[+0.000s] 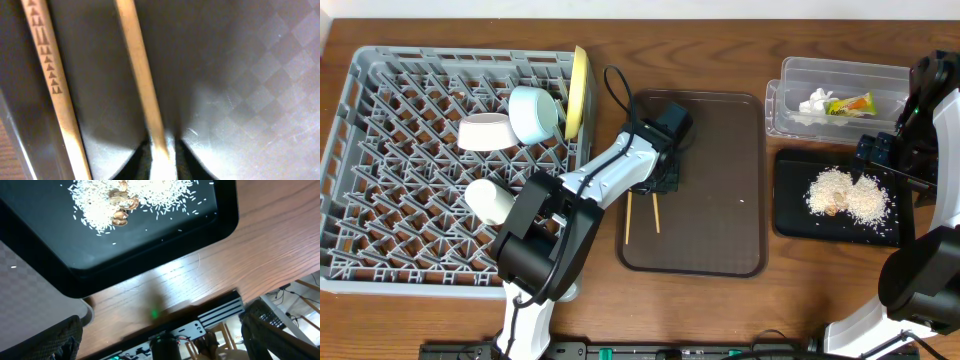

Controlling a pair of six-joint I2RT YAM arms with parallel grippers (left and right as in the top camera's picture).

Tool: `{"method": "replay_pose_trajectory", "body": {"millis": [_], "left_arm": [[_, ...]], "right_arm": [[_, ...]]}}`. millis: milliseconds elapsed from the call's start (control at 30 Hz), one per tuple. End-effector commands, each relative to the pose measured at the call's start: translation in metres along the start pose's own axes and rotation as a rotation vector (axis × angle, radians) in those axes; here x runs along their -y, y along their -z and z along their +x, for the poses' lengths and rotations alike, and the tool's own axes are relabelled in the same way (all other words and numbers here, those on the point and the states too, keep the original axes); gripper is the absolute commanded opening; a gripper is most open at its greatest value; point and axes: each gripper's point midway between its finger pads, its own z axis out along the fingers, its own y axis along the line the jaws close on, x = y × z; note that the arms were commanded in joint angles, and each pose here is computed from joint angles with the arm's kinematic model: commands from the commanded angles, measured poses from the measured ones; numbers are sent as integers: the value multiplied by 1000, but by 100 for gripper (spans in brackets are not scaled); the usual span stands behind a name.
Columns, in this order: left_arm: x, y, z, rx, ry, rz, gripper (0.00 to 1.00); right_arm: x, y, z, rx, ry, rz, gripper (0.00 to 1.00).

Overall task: Sort waste into correct bins and load items into the dishwasher
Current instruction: 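Carry the chopstick with the left gripper to the rack's right edge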

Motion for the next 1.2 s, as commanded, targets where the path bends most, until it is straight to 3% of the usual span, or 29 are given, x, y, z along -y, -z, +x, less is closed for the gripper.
{"method": "replay_pose_trajectory", "body": {"millis": [0, 133, 300, 600, 900, 1167], "left_arm": [[-3, -20, 14, -64, -6, -19, 14], [-2, -14, 11, -48, -13, -11, 6], [2, 9, 1, 6, -37, 18, 6], [-3, 104, 3, 124, -133, 71, 6], [-71, 184, 28, 165, -94, 27, 6], [-150, 195, 44, 97, 98, -106, 6]], "right_arm": [[1, -1, -2, 0, -13, 1, 99], [1, -1, -2, 0, -13, 1, 99], [1, -1, -2, -2, -9, 1, 99], [2, -1, -1, -3, -9, 2, 99], [1, -1, -2, 0, -10, 1, 99], [1, -1, -2, 1, -10, 1, 99]]}}
